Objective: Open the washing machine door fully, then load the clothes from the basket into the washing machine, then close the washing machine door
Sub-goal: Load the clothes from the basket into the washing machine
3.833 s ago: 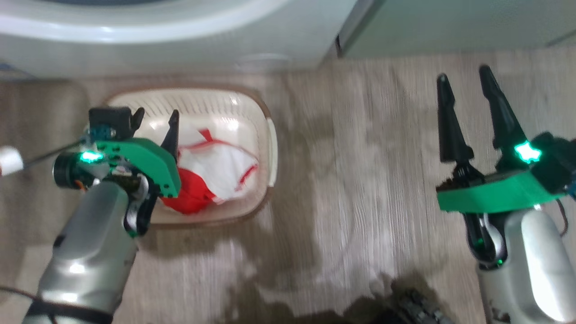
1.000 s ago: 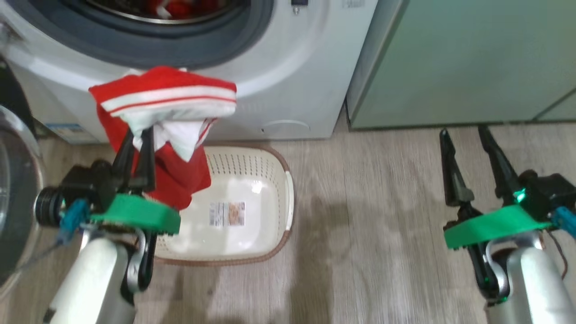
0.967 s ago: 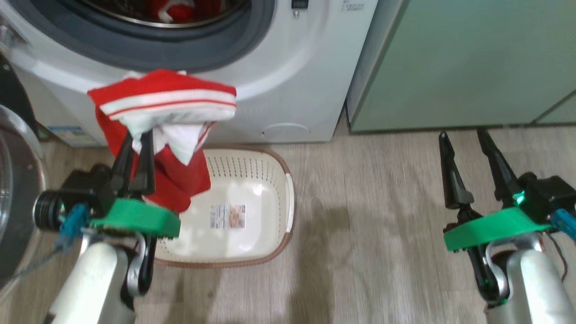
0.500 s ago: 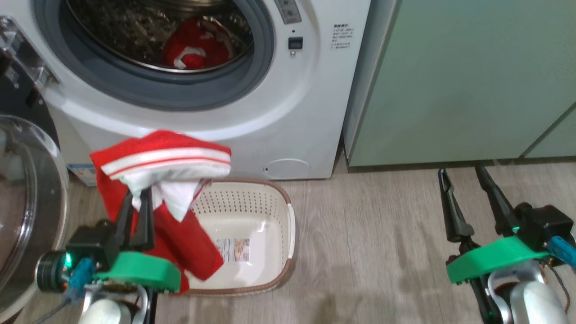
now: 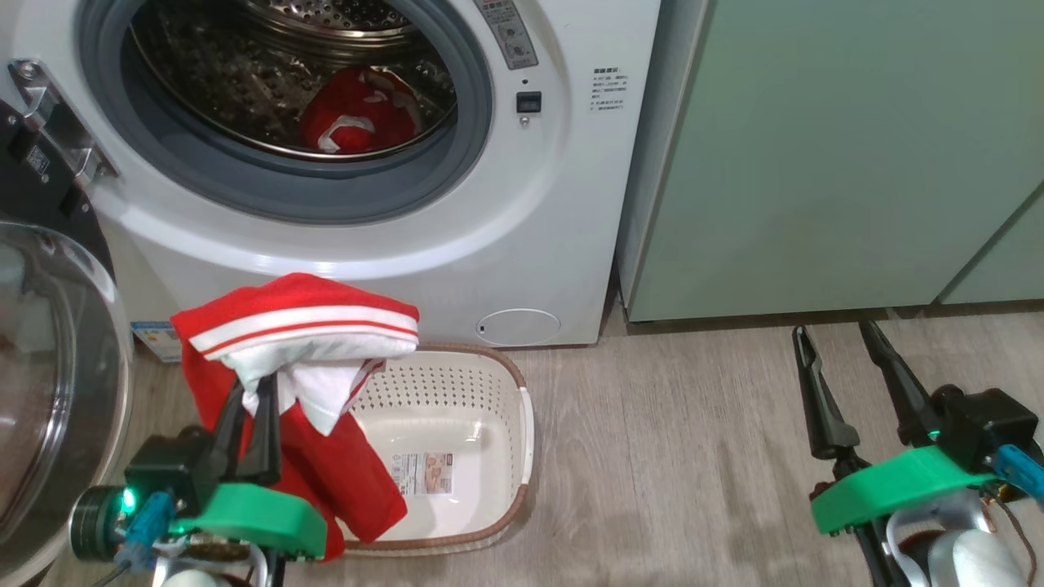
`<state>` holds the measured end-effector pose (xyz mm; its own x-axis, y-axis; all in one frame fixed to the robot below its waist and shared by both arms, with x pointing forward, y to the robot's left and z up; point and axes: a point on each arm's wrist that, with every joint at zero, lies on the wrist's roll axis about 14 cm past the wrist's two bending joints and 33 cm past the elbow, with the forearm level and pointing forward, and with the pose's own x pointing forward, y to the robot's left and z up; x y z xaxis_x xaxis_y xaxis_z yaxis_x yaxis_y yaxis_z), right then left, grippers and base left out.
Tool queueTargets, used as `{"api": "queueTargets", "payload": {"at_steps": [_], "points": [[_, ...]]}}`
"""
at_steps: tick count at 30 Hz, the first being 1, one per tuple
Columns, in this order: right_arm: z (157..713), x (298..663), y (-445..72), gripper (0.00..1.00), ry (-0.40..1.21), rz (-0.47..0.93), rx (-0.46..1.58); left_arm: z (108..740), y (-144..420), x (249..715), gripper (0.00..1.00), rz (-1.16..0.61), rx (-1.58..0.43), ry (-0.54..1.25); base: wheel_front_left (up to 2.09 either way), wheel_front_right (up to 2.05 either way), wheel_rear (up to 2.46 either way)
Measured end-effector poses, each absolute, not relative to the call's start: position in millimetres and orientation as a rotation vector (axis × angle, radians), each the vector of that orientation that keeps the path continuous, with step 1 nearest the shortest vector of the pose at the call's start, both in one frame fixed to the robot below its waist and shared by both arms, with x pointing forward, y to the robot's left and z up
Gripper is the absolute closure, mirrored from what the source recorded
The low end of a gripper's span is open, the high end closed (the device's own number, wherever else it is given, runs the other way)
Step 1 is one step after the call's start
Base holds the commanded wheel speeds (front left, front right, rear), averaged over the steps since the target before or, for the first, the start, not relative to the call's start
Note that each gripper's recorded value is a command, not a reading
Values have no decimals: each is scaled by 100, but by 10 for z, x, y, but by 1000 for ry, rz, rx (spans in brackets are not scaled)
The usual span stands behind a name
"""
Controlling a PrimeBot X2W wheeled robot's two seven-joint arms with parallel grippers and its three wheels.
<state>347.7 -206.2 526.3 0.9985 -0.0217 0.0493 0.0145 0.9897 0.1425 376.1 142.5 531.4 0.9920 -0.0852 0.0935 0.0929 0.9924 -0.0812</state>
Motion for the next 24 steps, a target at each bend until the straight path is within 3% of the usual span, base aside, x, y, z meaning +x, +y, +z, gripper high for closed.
{"api": "queueTargets", "payload": {"at_steps": [24], "points": [[5215,3553,-2074,0,-32,-22,136,5210,1395,3966,100,-99,-96,-60,0,0,0]]}}
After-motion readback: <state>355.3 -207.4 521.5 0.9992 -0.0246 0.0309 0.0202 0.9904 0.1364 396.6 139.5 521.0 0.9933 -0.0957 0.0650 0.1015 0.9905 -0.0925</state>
